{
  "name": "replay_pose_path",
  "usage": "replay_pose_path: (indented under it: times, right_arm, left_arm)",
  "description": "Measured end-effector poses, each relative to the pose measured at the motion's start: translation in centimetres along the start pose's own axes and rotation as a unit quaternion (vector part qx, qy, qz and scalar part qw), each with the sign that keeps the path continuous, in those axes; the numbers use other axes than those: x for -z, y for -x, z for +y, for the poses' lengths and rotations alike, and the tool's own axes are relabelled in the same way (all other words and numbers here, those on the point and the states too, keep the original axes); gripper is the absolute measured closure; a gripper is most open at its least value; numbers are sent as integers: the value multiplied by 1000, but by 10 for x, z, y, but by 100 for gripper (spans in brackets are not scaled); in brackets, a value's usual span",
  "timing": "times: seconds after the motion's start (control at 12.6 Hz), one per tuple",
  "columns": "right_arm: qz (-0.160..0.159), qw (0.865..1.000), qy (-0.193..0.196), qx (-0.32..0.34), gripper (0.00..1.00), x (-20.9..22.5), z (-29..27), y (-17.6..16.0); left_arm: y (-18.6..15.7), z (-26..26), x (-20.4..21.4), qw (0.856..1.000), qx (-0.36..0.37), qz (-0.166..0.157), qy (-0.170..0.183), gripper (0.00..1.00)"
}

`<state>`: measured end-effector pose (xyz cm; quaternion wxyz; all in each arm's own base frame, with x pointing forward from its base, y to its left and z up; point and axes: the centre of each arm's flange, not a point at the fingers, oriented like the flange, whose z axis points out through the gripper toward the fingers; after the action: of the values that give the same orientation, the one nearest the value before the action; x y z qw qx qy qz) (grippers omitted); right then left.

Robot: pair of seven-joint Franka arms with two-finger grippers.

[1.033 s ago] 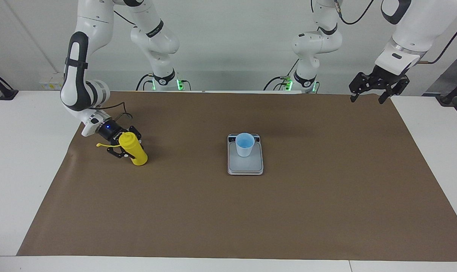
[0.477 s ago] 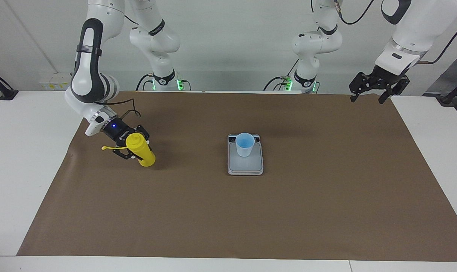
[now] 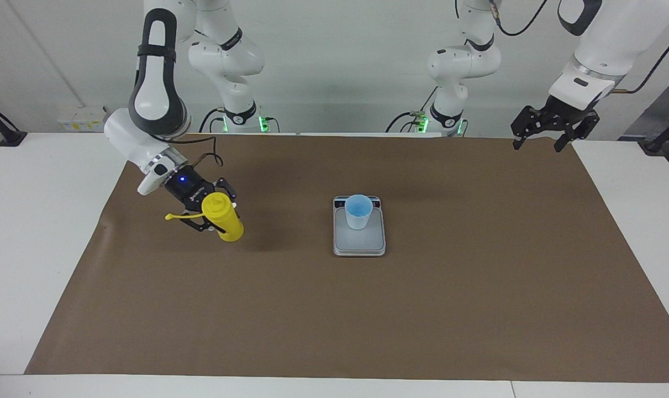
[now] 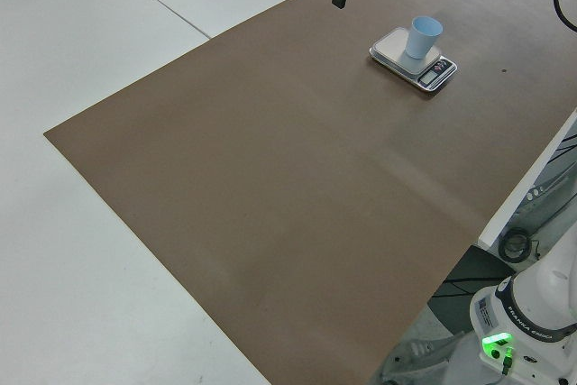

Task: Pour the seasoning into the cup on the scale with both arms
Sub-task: 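Lift the yellow bottle with the right gripper over the cup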

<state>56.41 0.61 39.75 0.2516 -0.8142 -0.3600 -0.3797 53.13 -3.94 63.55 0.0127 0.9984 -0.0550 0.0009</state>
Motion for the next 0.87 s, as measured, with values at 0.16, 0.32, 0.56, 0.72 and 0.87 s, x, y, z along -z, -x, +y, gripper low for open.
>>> replay_pose_path:
  times: [0.16, 0.32, 0.56, 0.72, 0.87]
  right_arm:
    - [-39, 999, 4, 22, 50, -11, -11, -30]
    - [-67, 996, 18, 51, 50, -31, -33, -52]
    - [-108, 985, 40, 128, 51, -68, -77, -78]
    - [-154, 970, 42, 182, 54, -95, -112, -89]
    - [-198, 956, 49, 211, 54, -112, -135, -98]
  left_arm:
    - [0, 0, 0, 1000, 0, 0, 0, 0]
    - [0, 0, 0, 1000, 0, 0, 0, 0]
    - [0, 0, 0, 1000, 0, 0, 0, 0]
    - [0, 0, 0, 1000, 0, 0, 0, 0]
    - [0, 0, 0, 1000, 0, 0, 0, 0]
